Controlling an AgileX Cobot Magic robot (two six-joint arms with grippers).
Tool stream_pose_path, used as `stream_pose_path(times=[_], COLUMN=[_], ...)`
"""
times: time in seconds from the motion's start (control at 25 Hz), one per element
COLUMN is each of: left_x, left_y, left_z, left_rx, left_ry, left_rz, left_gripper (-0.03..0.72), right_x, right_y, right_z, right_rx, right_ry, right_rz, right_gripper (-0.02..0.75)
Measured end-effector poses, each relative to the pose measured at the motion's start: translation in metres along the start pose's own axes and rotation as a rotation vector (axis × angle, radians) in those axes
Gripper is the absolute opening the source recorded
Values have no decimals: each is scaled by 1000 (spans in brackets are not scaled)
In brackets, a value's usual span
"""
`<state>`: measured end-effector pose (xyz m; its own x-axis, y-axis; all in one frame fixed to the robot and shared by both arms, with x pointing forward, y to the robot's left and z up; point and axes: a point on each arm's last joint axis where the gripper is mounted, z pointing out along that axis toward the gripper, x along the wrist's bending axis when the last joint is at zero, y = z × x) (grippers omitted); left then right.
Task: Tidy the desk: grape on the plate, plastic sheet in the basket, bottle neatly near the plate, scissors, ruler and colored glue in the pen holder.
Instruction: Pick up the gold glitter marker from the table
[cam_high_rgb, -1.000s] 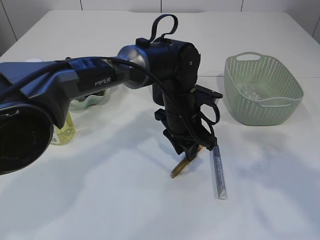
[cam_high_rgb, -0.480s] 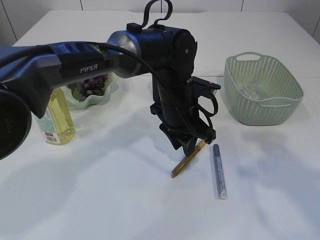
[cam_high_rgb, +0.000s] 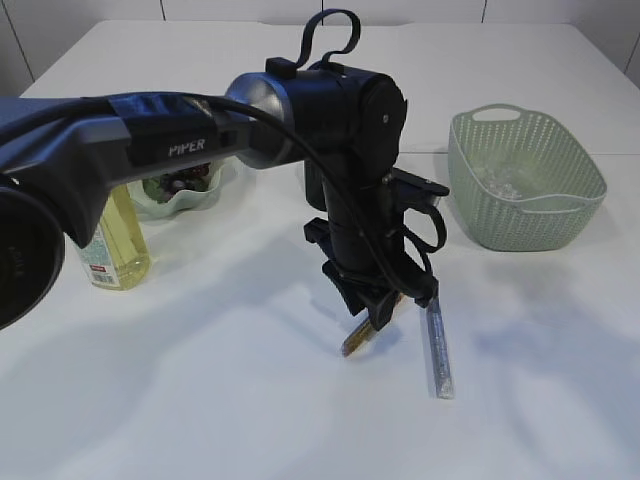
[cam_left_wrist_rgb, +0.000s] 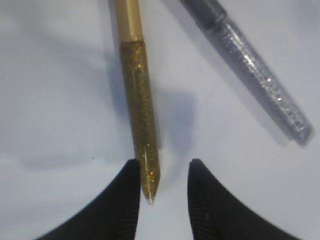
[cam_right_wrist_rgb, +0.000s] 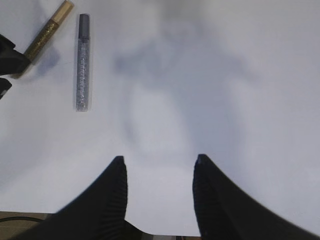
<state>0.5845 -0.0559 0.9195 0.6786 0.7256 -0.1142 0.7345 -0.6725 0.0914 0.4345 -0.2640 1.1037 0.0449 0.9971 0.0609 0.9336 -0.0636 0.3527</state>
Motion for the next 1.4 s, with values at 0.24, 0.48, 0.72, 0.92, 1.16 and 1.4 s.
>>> stream_pose_path(times=[0.24, 0.48, 0.72, 0.92, 1.16, 1.4], left_x=[3, 4, 5, 6, 7, 7], left_y=[-6, -6, -7, -7, -8, -8], left_z=[8, 13, 22, 24, 34, 35], left_rx=[35, 45, 63, 66, 88, 89], left_ry=[21, 23, 28, 31, 33, 34], left_rz=[-2, -2, -4, -3, -5, -4], left_gripper=[239, 239, 239, 239, 239, 239], right_x=[0, 0, 0, 0, 0, 0], right_y=[0, 0, 0, 0, 0, 0], right_z=[0, 0, 0, 0, 0, 0], right_rx=[0, -1, -1, -2, -4, -4], right_ry=[0, 0, 0, 1, 1, 1], right_rz=[0, 0, 0, 0, 0, 0], right_gripper=[351, 351, 351, 350, 350, 350])
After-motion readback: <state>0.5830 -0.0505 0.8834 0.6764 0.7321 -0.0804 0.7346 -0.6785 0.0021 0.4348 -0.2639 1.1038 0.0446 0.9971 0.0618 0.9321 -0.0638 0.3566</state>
